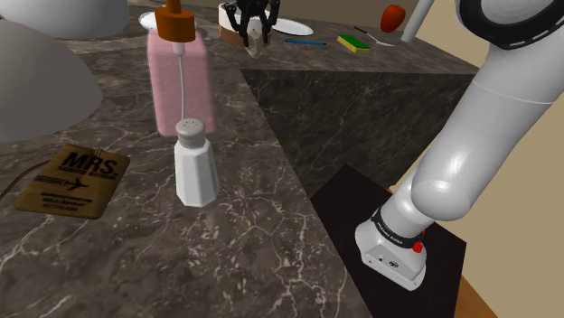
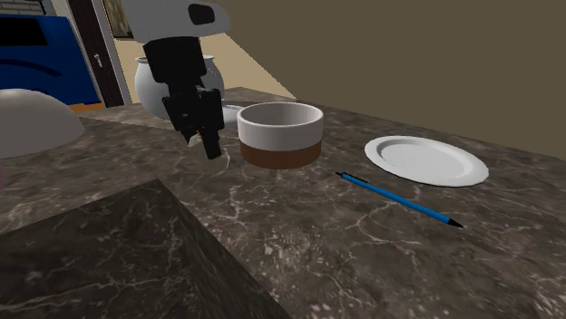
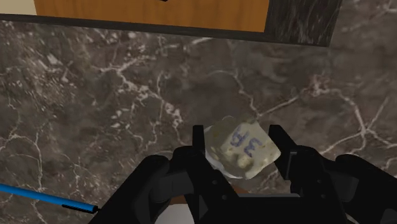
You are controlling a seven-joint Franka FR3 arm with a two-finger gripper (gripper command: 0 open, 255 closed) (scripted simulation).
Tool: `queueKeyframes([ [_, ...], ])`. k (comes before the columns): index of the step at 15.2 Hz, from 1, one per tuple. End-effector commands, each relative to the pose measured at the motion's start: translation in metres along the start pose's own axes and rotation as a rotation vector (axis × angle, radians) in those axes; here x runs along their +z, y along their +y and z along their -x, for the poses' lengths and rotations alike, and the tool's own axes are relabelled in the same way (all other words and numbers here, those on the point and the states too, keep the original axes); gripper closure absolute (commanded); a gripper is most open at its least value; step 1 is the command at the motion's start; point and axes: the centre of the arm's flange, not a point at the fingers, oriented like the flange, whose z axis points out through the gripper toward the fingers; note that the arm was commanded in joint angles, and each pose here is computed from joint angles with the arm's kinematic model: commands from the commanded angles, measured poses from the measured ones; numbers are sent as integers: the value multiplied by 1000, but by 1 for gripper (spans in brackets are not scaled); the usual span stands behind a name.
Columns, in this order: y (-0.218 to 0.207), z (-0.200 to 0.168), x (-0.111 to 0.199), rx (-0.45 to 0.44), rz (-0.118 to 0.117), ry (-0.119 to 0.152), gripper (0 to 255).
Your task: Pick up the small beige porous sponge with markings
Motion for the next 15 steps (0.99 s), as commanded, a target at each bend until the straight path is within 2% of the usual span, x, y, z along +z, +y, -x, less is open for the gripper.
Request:
queueKeyframes([
  [1,-1,0,1,-2,0,-1,255],
  [15,14,-2,-67,-2,0,-1,255],
])
